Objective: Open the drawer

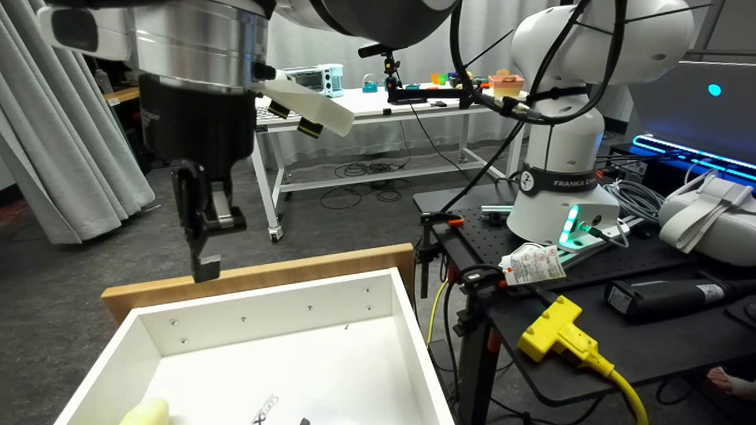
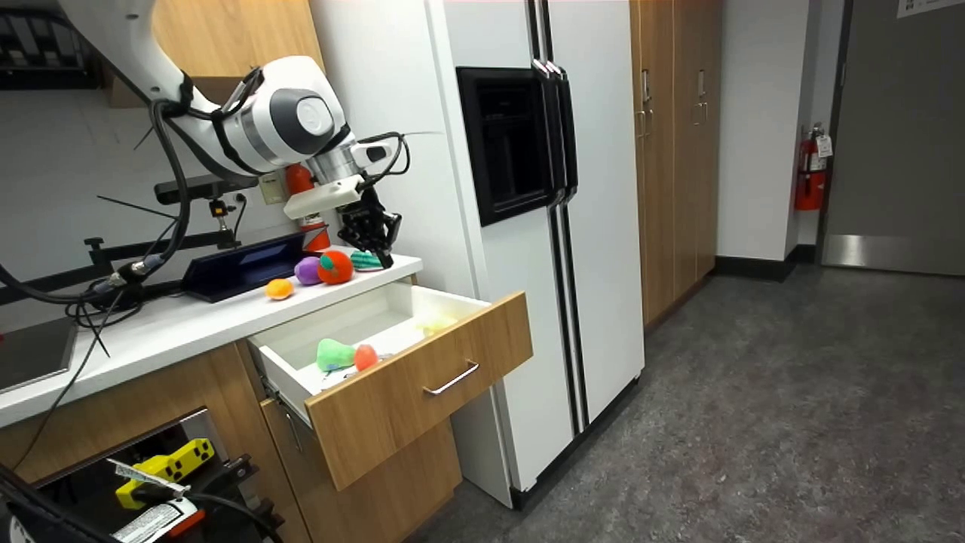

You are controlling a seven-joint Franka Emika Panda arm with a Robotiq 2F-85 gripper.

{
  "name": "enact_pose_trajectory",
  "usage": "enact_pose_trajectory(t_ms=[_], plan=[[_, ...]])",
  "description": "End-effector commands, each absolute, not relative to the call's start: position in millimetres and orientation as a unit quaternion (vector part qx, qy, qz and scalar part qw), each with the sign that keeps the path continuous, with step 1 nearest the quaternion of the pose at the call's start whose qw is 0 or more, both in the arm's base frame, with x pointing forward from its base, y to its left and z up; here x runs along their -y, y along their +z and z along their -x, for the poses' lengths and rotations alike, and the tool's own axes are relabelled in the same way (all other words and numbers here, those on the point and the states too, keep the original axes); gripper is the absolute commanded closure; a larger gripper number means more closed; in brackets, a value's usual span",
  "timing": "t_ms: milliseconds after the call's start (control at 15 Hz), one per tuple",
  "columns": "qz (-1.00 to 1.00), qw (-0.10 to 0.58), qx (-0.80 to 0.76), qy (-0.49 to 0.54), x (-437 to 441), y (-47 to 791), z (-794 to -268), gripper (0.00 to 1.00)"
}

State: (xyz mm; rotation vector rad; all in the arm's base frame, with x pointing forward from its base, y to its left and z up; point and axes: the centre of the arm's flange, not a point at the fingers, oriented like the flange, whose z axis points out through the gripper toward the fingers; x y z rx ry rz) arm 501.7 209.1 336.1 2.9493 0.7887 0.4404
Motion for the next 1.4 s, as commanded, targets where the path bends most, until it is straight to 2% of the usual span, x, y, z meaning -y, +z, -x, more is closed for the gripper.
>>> enact_pose_trajectory(t_ms=[0,400,600,1000,1333], plan=[[-0.951,0.017,-0.254,0.173,-214.8,347.2,-498.6,0.66],[-0.948,-0.004,-0.255,0.189,-220.4,353.9,-502.2,0.19],[-0.948,-0.015,-0.252,0.195,-219.3,355.2,-501.8,0.00],[-0.952,-0.045,-0.236,0.189,-210.5,356.3,-499.5,0.00],[-0.956,-0.036,-0.232,0.178,-217.5,348.2,-506.7,0.00]])
